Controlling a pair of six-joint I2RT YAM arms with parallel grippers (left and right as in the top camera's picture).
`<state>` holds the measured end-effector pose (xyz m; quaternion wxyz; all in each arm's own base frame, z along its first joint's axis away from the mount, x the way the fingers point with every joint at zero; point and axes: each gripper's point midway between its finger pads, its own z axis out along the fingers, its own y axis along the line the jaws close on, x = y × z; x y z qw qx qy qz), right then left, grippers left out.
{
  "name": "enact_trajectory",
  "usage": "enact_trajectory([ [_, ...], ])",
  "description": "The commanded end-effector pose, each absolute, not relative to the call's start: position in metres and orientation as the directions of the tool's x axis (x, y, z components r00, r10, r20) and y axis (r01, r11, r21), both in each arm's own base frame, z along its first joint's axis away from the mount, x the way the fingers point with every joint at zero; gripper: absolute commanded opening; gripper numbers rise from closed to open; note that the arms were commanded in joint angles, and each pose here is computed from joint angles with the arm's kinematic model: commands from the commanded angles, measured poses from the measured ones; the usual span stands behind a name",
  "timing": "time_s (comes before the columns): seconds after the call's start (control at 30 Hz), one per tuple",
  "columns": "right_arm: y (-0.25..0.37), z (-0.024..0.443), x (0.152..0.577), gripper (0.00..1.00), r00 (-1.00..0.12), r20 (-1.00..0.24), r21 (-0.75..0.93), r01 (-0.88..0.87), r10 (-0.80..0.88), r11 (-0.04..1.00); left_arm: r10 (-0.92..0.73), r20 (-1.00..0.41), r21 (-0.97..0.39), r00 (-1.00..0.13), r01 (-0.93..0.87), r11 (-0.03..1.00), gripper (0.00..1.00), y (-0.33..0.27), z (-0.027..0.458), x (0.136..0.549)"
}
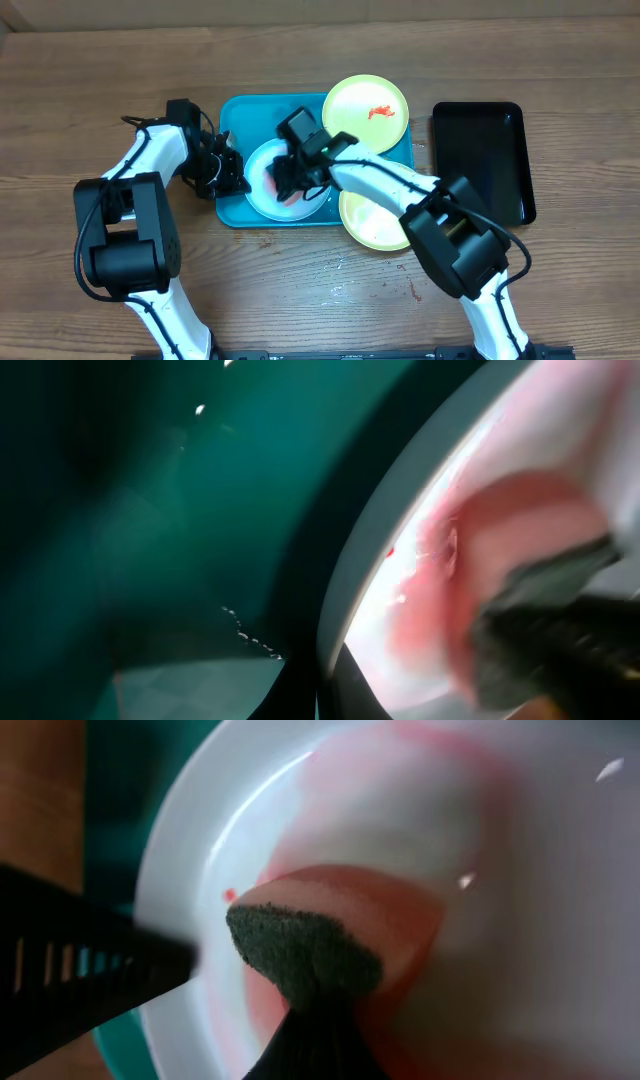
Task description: Clean dirty plates on tray and stack at the side
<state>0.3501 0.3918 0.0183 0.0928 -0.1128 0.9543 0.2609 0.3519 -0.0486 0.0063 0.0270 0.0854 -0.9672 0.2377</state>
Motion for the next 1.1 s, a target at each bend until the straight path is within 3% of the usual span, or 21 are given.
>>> enact_trajectory([
  [0.0, 0.408, 0.003, 0.324, 0.04, -0.962, -0.168, 0.506, -0.270, -0.214, 0.819, -0.109, 0.094, -0.562, -0.990, -0.143, 0.815, 0.04, -0.069, 0.013, 0.351],
  [0.1, 0.400, -0.001, 0.327, 0.04, -0.962, -0.173, 0.473, -0.268, -0.210, 0.840, -0.106, 0.093, -0.563, -0.990, -0.140, 0.815, 0.04, -0.070, 0.013, 0.351],
  [0.43, 0.296, 0.009, 0.393, 0.04, -0.964, -0.232, 0.107, -0.159, -0.131, 0.981, -0.107, 0.093, -0.556, -0.990, -0.140, 0.819, 0.04, -0.068, 0.012, 0.351],
  [0.73, 0.315, 0.020, 0.409, 0.04, -0.954, -0.273, 0.222, -0.187, -0.123, 0.957, -0.108, 0.093, -0.538, -0.990, -0.141, 0.831, 0.04, -0.065, 0.010, 0.350],
  [1.07, 0.401, -0.013, 0.353, 0.04, -0.938, -0.213, 0.394, -0.339, -0.274, 0.854, -0.107, 0.095, -0.538, -0.990, -0.142, 0.831, 0.04, -0.065, 0.010, 0.350],
])
